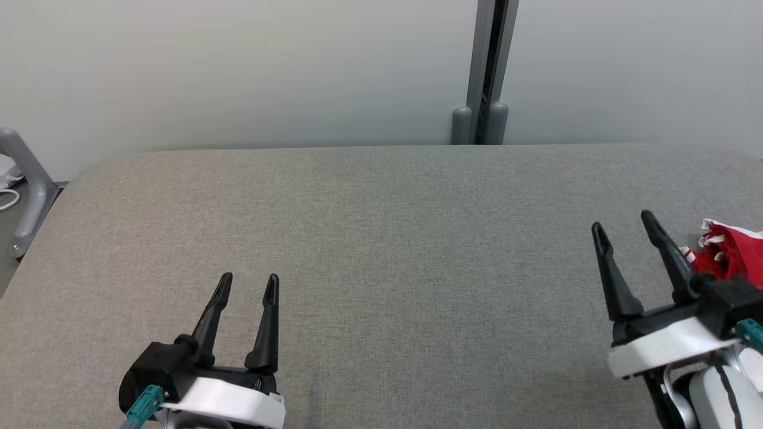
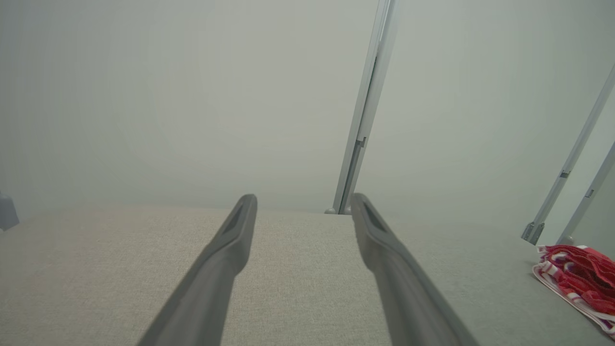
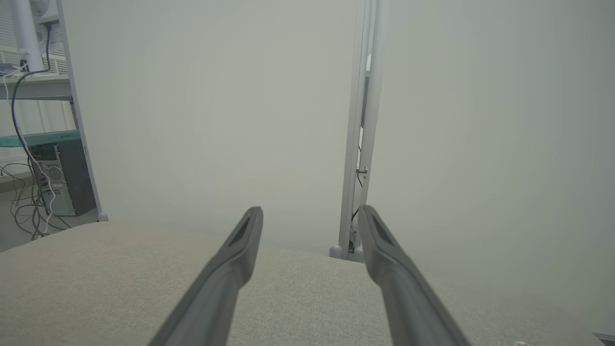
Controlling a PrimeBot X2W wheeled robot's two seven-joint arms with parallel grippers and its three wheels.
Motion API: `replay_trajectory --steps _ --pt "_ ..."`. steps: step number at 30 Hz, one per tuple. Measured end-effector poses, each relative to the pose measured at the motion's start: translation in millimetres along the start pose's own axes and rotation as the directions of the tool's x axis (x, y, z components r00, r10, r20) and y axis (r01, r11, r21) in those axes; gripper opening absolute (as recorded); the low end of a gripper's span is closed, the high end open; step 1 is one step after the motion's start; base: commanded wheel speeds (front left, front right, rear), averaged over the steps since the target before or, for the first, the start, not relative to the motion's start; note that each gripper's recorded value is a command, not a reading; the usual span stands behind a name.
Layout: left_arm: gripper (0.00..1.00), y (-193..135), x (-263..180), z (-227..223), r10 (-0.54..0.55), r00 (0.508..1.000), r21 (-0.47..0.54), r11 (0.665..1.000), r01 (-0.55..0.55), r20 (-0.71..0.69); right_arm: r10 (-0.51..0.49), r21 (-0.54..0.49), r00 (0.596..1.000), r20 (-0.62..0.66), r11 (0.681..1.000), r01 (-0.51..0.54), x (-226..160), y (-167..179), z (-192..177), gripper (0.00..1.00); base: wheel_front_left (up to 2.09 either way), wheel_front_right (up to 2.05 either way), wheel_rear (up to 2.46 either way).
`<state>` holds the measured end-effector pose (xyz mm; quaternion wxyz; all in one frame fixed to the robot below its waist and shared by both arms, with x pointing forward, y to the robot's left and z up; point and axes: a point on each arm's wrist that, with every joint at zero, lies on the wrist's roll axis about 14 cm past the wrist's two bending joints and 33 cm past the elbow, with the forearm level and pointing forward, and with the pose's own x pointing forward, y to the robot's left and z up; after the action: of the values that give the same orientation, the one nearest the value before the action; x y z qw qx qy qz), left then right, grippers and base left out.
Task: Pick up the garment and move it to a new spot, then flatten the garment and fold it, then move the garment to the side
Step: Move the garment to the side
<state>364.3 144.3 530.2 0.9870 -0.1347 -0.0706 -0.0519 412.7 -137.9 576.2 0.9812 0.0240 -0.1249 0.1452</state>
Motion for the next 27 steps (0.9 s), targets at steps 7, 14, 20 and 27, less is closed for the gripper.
replay_trajectory --steps 7,14,20,27 --pt "1.0 13 -15 -7 0.056 0.998 -0.002 0.998 -0.056 -0.024 -0.03 0.02 0.998 -0.06 0.999 0.031 -22 16 -25 1.0 0.0 0.0 0.0" --pt "1.0 13 -17 -1 0.062 0.998 0.011 0.998 -0.061 -0.004 -0.04 0.031 0.996 -0.077 0.999 0.042 -28 22 -32 1.0 0.0 0.0 0.0" --pt "1.0 10 -18 -2 0.054 0.998 0.009 0.999 -0.054 -0.01 -0.03 0.019 0.997 -0.075 0.999 0.032 -28 27 -31 1.0 0.0 0.0 0.0" --pt "1.0 7 -18 -6 0.047 0.999 0.008 0.999 -0.047 -0.019 -0.04 0.018 0.996 -0.076 0.999 0.041 -29 24 -31 1.0 0.0 0.0 0.0"
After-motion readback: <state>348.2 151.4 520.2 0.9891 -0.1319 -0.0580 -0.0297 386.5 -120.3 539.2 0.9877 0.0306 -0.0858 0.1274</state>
